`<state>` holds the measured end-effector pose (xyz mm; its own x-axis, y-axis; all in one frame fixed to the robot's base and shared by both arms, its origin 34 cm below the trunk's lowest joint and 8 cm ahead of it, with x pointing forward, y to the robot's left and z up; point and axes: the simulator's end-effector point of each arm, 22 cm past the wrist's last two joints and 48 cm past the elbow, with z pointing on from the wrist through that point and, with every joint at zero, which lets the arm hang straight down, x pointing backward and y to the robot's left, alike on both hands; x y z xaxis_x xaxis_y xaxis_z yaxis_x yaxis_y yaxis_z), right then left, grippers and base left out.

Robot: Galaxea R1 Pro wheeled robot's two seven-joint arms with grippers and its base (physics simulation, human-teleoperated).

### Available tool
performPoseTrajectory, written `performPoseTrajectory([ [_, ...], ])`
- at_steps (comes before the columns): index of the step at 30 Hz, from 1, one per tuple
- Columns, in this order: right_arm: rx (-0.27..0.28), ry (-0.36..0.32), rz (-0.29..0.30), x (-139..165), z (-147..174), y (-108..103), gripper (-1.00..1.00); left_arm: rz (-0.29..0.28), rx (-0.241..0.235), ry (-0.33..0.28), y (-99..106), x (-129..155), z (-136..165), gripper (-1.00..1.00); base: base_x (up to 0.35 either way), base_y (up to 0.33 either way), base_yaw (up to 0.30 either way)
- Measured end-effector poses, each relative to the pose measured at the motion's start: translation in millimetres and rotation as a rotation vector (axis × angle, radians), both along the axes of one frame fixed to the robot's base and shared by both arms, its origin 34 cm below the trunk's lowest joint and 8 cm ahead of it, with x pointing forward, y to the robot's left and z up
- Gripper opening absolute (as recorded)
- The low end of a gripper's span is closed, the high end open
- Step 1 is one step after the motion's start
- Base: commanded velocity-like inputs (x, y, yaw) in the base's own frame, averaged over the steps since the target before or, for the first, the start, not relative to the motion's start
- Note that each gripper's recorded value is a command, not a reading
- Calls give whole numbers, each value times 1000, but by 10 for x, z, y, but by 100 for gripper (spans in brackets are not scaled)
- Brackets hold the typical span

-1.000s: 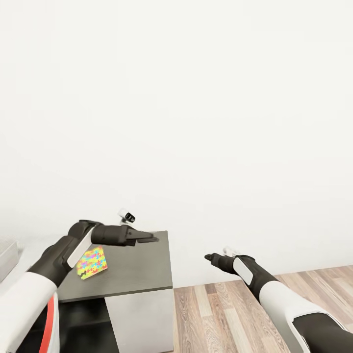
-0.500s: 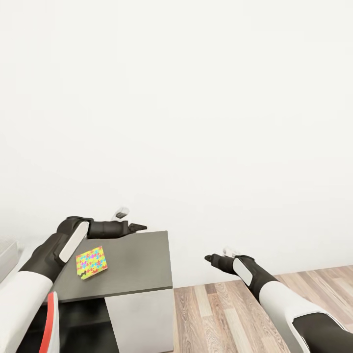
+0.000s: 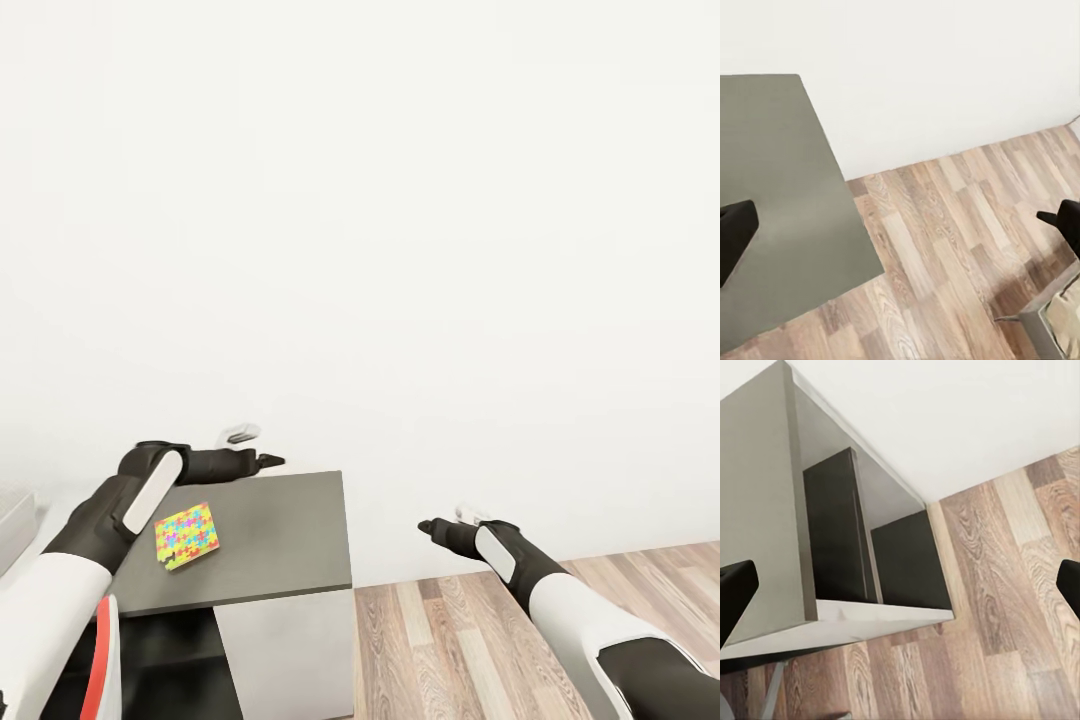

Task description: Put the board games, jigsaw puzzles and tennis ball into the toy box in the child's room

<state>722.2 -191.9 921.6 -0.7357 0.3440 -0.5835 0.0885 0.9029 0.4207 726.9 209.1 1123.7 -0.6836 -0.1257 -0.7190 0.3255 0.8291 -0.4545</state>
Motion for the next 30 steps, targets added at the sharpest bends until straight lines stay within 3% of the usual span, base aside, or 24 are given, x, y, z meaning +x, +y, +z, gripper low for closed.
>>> performPoseTrajectory([
  [7,2,6,1,-11,-8,11,100,148,120,-9,352,164,-114,100,0,0,0],
  [11,3,14,4,-22,-17,28,100,273,207,-19,680,274,-205,100,0,0,0],
  [19,-4,63,10,-102,-86,27,100,424,298,-24,1109,359,-364,100,0,0,0],
  [30,-45,134,-2,-210,-231,-40,100,781,449,-69,1937,381,-518,100,0,0,0],
])
